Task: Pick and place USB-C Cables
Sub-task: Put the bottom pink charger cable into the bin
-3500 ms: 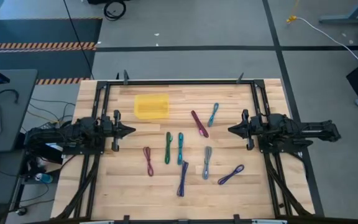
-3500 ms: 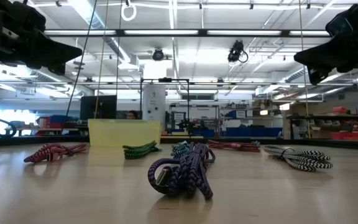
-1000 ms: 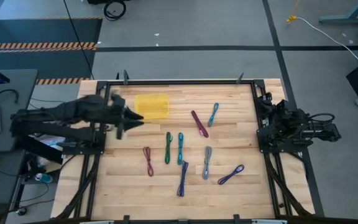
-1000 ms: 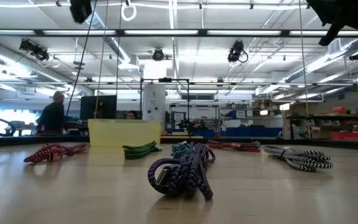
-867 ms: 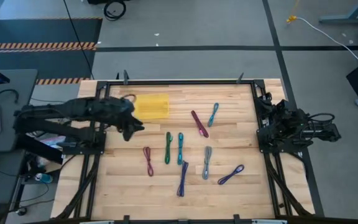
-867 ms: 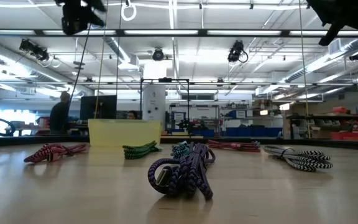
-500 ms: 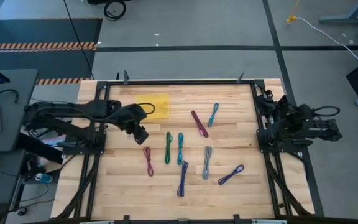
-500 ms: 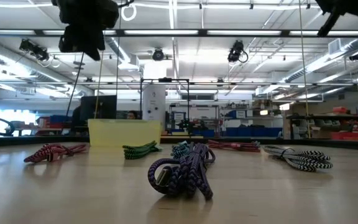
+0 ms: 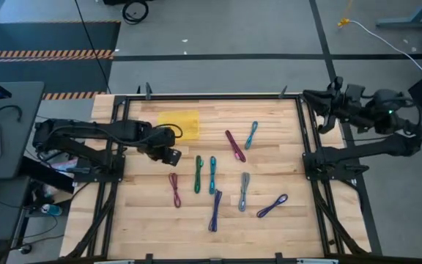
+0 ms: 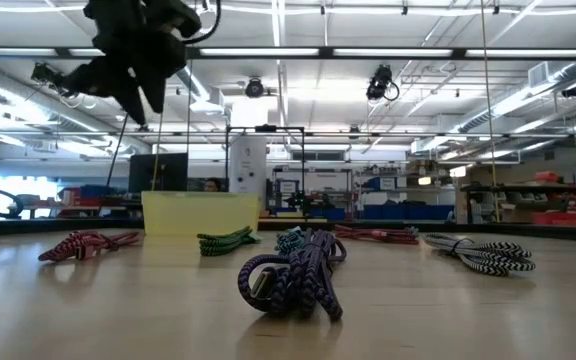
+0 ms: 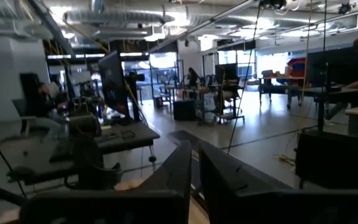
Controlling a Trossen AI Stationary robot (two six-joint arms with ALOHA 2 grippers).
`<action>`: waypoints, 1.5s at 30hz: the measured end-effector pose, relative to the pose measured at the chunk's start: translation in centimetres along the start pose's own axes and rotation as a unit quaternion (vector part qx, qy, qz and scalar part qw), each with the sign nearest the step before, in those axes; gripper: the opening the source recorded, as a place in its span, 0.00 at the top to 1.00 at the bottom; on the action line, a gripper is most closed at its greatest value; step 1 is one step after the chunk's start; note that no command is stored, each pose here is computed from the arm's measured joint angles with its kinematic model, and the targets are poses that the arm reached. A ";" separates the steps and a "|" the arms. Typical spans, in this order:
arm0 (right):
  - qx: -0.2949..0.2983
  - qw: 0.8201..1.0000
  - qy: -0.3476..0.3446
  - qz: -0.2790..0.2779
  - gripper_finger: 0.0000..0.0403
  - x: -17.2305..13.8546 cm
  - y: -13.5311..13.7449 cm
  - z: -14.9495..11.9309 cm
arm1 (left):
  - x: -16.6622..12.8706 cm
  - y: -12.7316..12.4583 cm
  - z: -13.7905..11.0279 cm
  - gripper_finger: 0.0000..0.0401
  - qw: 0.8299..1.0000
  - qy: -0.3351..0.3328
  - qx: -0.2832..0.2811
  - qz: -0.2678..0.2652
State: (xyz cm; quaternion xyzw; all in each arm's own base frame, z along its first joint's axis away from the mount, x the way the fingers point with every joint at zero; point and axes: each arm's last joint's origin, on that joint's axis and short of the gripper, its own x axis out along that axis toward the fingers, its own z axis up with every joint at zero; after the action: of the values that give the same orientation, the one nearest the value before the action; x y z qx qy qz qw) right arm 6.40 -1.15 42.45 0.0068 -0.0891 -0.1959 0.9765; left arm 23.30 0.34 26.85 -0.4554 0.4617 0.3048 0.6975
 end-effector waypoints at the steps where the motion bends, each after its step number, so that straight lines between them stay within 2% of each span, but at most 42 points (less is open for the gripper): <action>1: -0.008 1.000 0.006 0.000 0.90 0.3 0.1 0.4 | 0.2 -0.1 -0.2 0.65 1.000 -0.006 -0.016 0.007; 6: -0.035 0.998 0.043 0.001 0.90 1.8 0.7 0.9 | 0.9 -0.8 -2.4 0.65 0.998 -0.002 -0.059 0.038; 13: -0.045 0.997 0.060 0.007 0.90 2.8 1.1 0.4 | 3.0 -2.8 -6.5 0.65 0.997 0.025 -0.062 0.045; 18: -0.059 0.996 0.064 0.010 0.90 3.2 1.3 0.3 | 5.4 -4.7 -9.0 0.65 0.998 0.038 -0.036 0.019; 21: -0.062 0.996 0.066 0.011 0.90 3.3 1.3 0.3 | 7.2 -5.4 -9.9 0.65 0.999 0.045 -0.018 0.021; 24: -0.069 0.995 0.066 0.014 0.90 3.3 1.4 0.2 | 8.9 -5.3 -10.5 0.64 0.996 0.046 -0.053 0.058; 26: -0.070 0.995 0.066 0.018 0.90 3.3 1.4 0.2 | 10.0 -5.2 -11.0 0.63 0.994 0.060 -0.054 0.076; 30: -0.068 0.995 0.065 0.039 0.90 3.3 1.5 0.2 | 11.5 -5.1 -11.6 0.56 0.989 0.092 -0.051 0.102; 36: -0.067 0.994 0.065 0.051 0.90 3.3 1.6 0.2 | 12.8 -5.0 -11.1 0.40 0.988 0.088 -0.061 0.114; 41: -0.067 0.994 0.065 0.051 0.90 3.3 1.6 0.2 | 13.2 -5.3 -10.1 0.33 0.989 0.084 -0.080 0.097; 45: -0.067 0.994 0.065 0.051 0.90 3.3 1.6 0.2 | 13.2 -6.0 -9.2 0.32 0.992 0.089 -0.075 0.053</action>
State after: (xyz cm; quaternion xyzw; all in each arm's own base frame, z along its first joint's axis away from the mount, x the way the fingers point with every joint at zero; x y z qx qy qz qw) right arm 9.98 -0.93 43.32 -0.0509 -0.0127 -0.1501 0.9873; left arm 30.14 -10.42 15.37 -0.5070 0.5212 0.3330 0.6003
